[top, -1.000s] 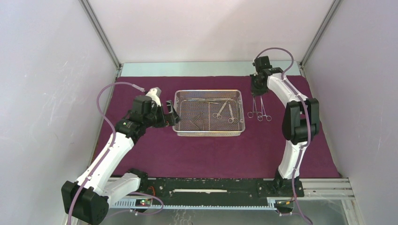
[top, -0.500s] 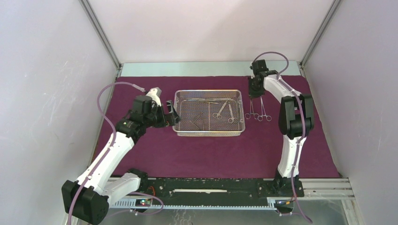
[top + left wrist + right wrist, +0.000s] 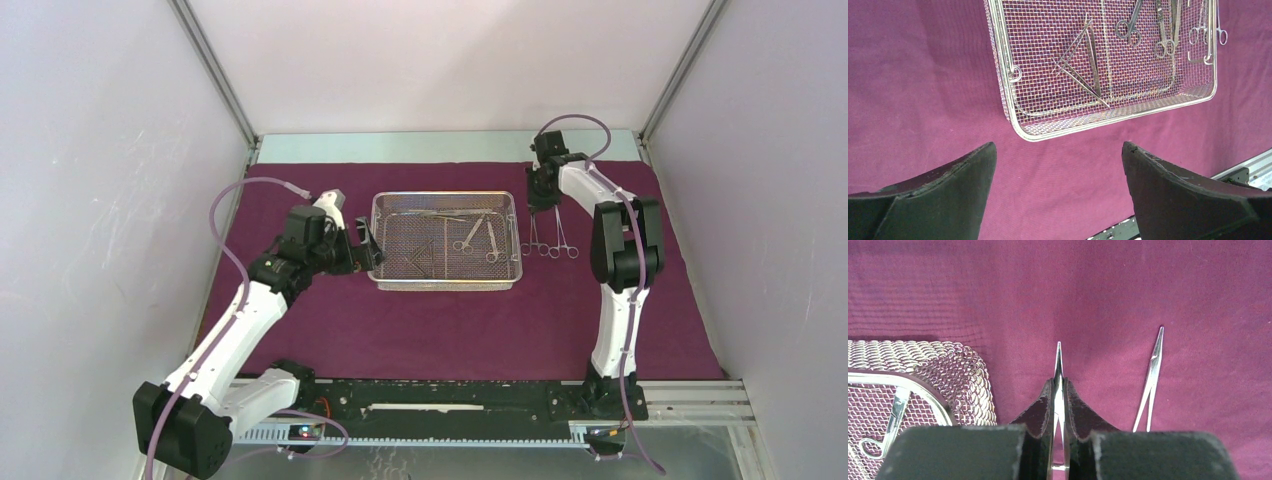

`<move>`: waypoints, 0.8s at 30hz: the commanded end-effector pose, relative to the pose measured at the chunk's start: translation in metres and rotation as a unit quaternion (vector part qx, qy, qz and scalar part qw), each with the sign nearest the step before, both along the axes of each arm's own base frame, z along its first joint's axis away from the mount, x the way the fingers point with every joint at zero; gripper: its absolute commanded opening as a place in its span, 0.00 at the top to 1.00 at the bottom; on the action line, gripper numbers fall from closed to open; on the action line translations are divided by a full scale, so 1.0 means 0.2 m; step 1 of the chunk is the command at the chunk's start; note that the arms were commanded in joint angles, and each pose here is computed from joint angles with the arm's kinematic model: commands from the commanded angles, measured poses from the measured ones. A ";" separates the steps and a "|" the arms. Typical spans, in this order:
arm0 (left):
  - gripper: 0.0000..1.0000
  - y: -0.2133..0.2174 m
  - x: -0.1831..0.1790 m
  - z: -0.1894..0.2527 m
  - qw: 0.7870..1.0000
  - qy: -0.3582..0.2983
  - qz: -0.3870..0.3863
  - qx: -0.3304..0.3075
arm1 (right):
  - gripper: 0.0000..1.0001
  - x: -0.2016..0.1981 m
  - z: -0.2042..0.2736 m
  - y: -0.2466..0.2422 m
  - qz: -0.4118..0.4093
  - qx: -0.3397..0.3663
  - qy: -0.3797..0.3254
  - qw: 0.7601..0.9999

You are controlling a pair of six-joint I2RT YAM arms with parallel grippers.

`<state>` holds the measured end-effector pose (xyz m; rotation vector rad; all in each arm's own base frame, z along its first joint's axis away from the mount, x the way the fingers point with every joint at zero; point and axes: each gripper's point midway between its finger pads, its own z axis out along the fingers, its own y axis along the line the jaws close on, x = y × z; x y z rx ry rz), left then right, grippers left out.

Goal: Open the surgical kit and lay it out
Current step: Place the medical item in the surgical kit.

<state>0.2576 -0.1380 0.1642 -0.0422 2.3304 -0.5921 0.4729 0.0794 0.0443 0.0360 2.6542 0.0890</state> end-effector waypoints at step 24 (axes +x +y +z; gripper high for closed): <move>0.00 0.00 0.00 0.00 1.000 -0.006 -0.005 -0.004 | 0.73 0.02 -0.02 0.01 -0.014 0.011 -0.002 1.000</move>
